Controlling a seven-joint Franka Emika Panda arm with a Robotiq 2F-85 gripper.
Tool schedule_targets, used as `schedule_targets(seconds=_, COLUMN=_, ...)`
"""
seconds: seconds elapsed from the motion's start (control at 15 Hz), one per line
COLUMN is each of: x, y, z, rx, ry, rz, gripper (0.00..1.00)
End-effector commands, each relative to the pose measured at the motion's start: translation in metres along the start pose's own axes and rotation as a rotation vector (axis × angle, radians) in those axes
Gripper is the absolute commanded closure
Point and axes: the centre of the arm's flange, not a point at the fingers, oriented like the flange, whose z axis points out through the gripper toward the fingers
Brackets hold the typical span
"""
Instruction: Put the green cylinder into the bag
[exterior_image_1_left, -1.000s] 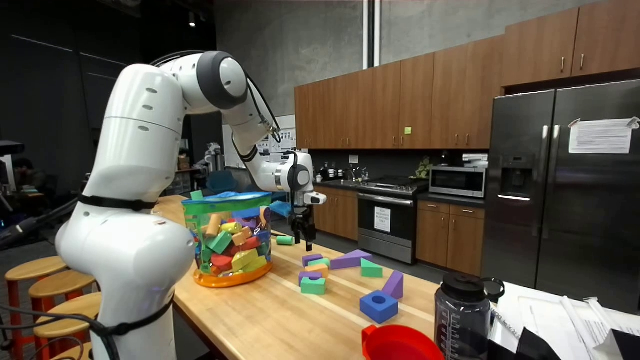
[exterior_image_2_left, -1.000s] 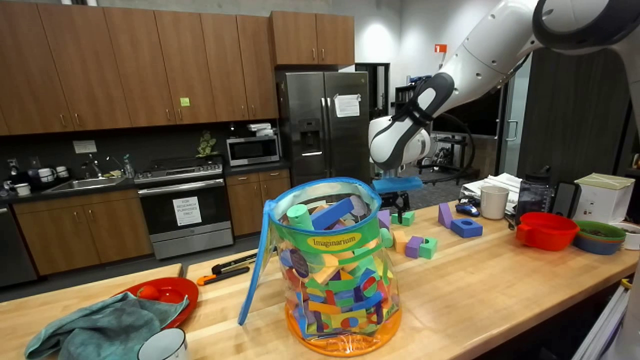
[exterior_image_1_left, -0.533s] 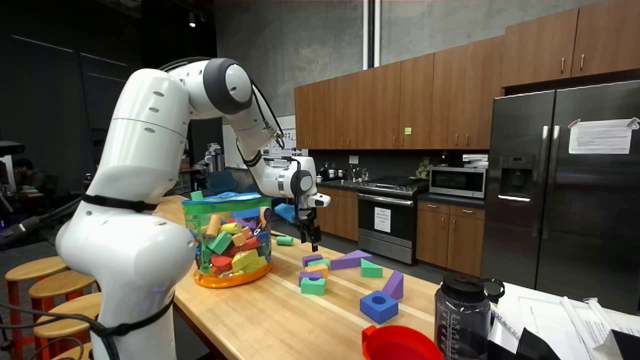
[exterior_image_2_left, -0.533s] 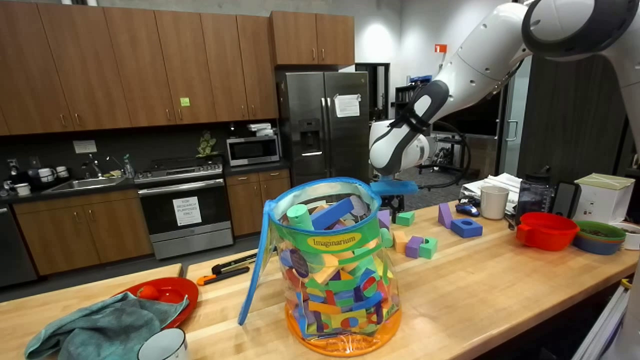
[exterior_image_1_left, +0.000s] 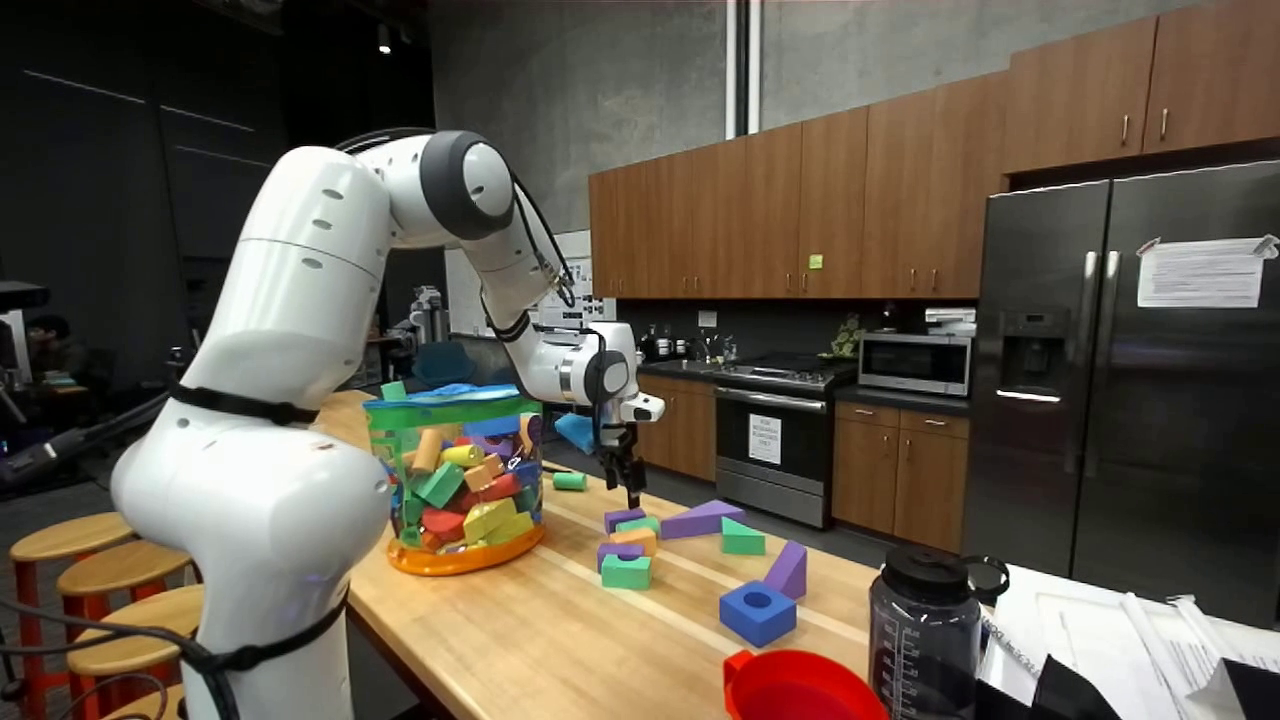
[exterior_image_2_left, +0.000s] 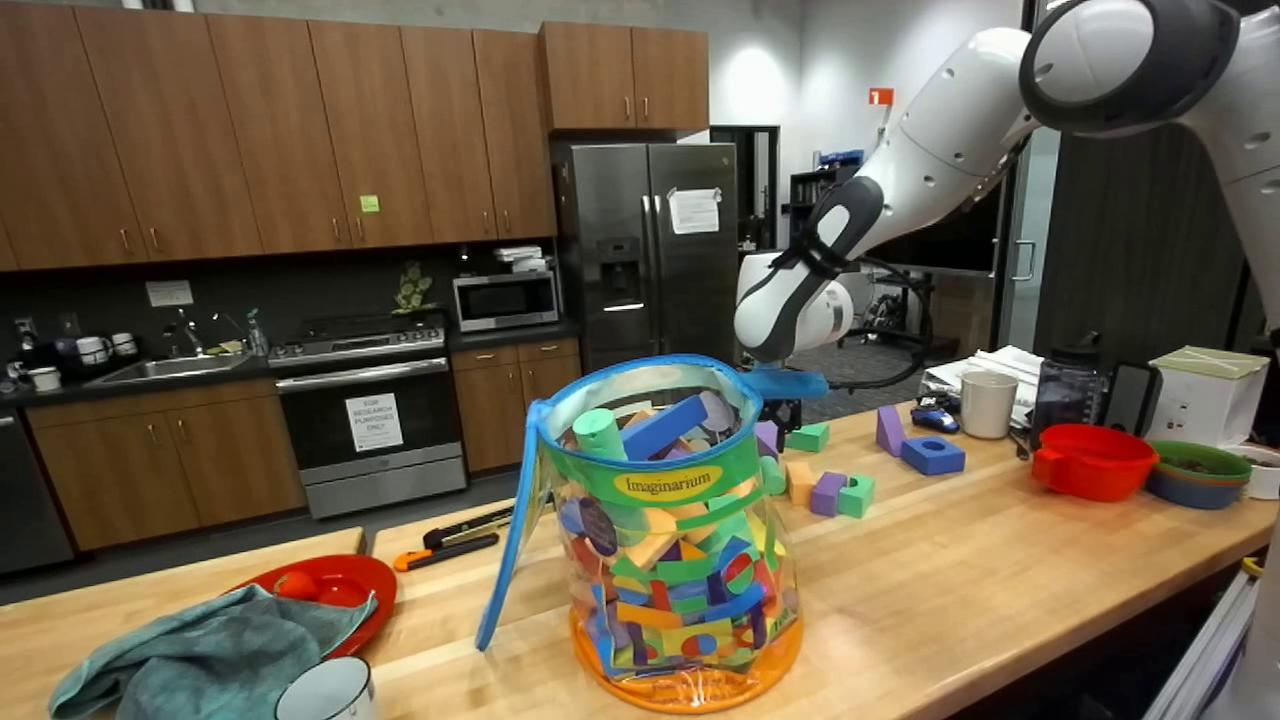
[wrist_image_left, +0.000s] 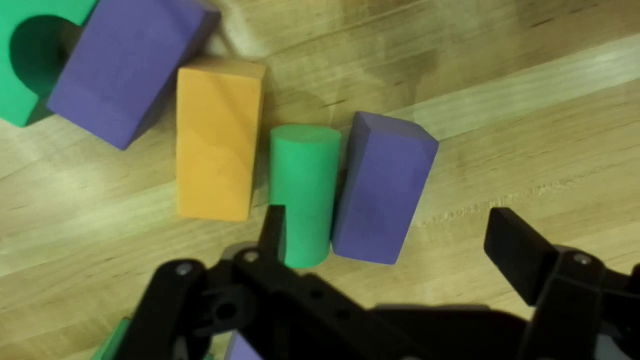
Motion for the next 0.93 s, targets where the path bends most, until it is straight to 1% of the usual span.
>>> schedule_targets(seconds=0.0, x=0.001, y=-0.007, z=0.007, rx=0.013, ry=0.009, rz=-0.017, gripper=0.0)
schedule_targets(seconds=0.13, x=-0.002, y=-0.012, z=0.008, rx=0.013, ry=0.017, rz=-0.022, gripper=0.0)
schedule_targets(seconds=0.47, x=0.005, y=-0.011, z=0.026, rx=0.029, ry=0.058, rz=-0.035, gripper=0.0)
schedule_targets(seconds=0.87, x=0.02, y=-0.008, z=0.044, rx=0.044, ry=0.109, rz=-0.048, gripper=0.0)
